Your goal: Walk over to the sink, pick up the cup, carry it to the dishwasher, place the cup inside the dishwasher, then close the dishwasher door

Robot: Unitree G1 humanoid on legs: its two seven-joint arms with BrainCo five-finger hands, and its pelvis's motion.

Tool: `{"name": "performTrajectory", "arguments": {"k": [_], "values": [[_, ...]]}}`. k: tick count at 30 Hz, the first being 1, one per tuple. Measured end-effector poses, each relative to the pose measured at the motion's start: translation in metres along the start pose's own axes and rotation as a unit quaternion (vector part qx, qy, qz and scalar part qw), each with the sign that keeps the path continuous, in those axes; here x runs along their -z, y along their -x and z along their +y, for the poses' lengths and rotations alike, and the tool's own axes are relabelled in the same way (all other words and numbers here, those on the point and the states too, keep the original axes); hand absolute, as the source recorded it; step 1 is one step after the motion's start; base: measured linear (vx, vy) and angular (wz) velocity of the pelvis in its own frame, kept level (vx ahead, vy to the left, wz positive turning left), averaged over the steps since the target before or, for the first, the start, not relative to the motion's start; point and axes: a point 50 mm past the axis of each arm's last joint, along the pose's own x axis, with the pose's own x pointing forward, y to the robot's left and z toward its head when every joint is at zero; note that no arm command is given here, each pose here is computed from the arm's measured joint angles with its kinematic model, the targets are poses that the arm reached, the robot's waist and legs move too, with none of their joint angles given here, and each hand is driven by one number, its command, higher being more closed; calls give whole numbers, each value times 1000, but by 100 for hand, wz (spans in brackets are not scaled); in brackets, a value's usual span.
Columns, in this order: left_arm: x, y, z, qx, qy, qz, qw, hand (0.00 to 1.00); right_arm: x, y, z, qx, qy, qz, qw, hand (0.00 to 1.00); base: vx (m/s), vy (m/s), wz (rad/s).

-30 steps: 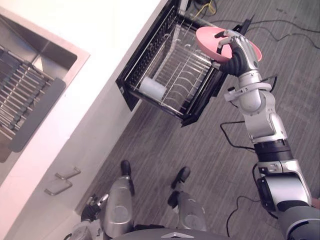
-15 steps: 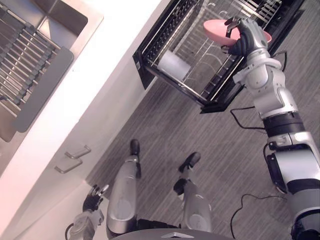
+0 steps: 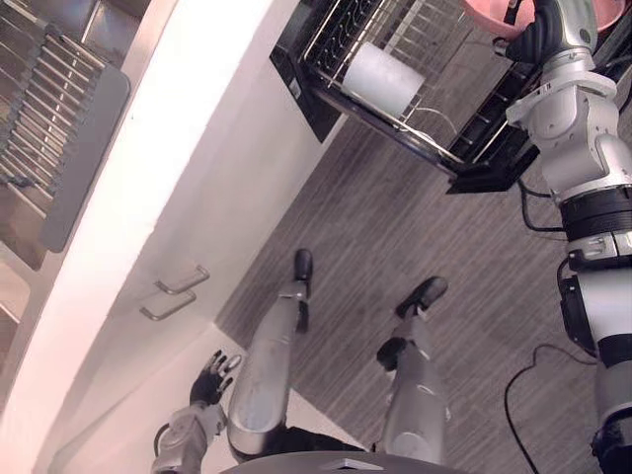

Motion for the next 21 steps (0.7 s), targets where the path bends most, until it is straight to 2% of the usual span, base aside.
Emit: {"name": "performTrajectory", "arguments": {"k": [7, 8, 12, 17, 20, 21], "values": [[5, -4, -12, 29, 6, 18, 999, 0, 8, -7, -20, 17, 24, 12, 999, 100, -30, 60, 9], [8, -4, -13, 31, 11, 22, 999, 0, 9, -8, -20, 10, 25, 18, 999, 0, -21, 54, 7], [11, -3, -16, 43, 14, 29, 999, 0, 17, -6, -13, -27, 19, 45, 998, 0, -23, 50, 5], [11, -3, -16, 52, 15, 28, 998, 0, 19, -6, -14, -25, 12, 51, 998, 0, -6, 4, 0], [11, -3, -16, 53, 15, 29, 998, 0, 20, -4, -11, -27, -15, 53, 998, 0, -11, 7, 0], [12, -2, -16, 52, 15, 29, 998, 0, 21, -3, -12, -23, -46, 55, 997, 0, -21, 14, 3]]}}
